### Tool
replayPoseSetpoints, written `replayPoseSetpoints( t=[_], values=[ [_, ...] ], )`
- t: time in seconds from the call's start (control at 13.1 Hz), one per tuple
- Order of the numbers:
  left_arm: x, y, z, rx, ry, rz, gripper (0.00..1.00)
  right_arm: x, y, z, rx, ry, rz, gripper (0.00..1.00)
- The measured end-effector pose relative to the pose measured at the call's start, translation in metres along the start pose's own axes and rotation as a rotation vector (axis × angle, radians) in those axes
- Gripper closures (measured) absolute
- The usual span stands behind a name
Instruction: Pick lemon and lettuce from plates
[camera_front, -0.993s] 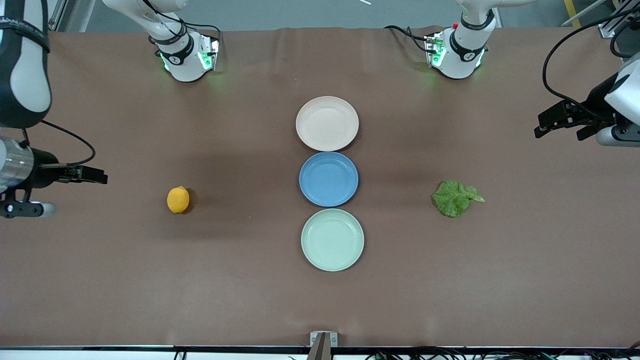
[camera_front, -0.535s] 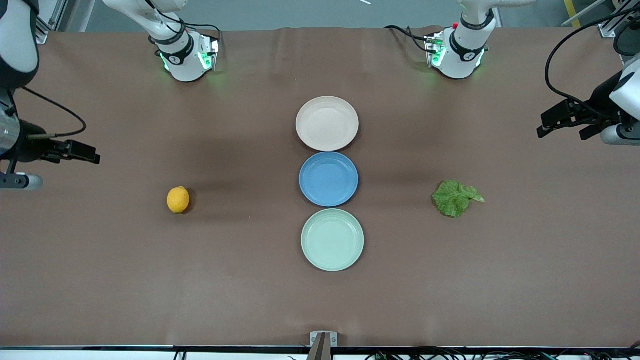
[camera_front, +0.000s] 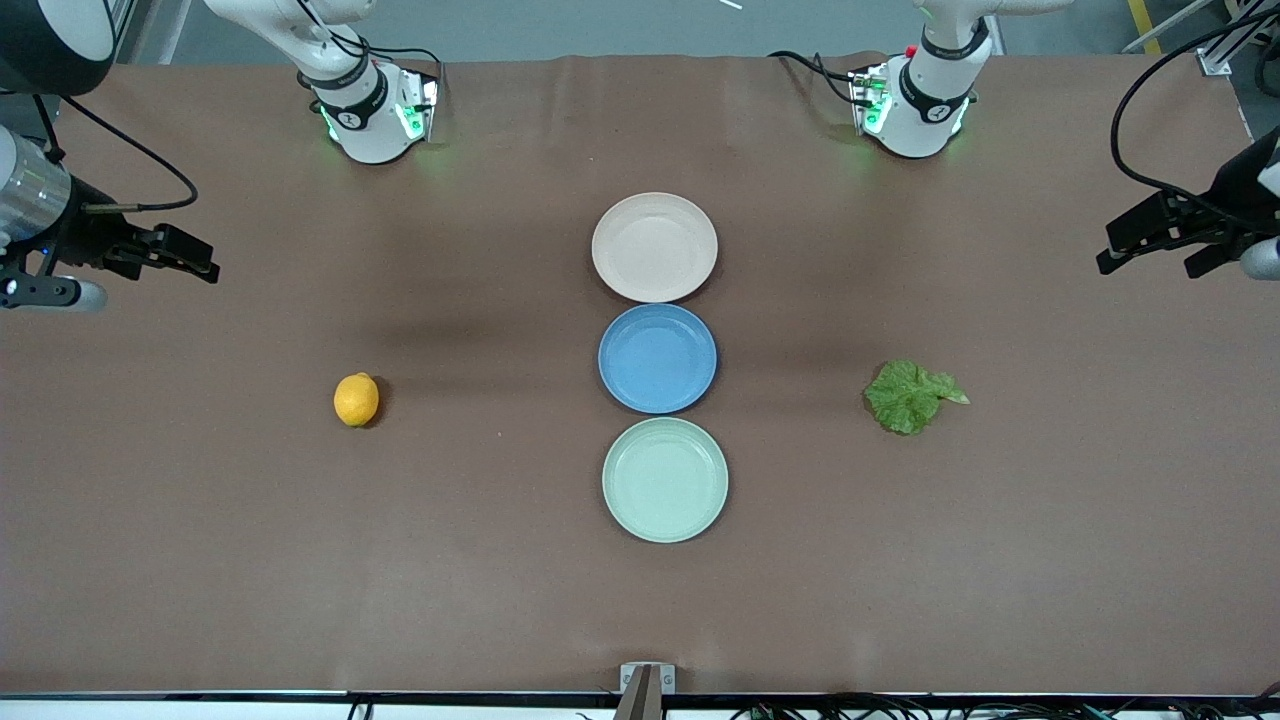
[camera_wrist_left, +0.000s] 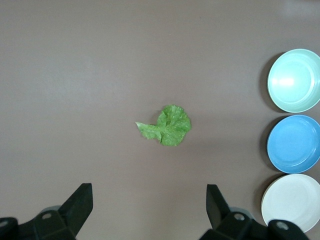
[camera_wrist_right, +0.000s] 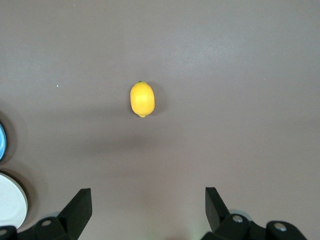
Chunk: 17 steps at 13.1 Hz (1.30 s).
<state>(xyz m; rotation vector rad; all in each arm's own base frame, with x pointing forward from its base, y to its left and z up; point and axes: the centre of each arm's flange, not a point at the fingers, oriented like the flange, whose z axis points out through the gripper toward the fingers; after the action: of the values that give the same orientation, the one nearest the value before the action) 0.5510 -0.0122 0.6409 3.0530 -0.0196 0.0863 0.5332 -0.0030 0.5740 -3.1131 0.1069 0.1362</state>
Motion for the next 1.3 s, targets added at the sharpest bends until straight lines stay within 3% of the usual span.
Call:
replayPoseSetpoints(
  t=[0.61, 1.3],
  values=[
    [0.007, 0.013, -0.013, 0.051, 0.032, 0.035, 0.00, -0.006, 0.001, -0.010, -0.003, 0.023, 0.000, 0.00],
    [0.004, 0.011, -0.011, 0.052, 0.002, 0.030, 0.00, -0.003, 0.000, -0.012, -0.004, 0.046, -0.015, 0.00]
  ],
)
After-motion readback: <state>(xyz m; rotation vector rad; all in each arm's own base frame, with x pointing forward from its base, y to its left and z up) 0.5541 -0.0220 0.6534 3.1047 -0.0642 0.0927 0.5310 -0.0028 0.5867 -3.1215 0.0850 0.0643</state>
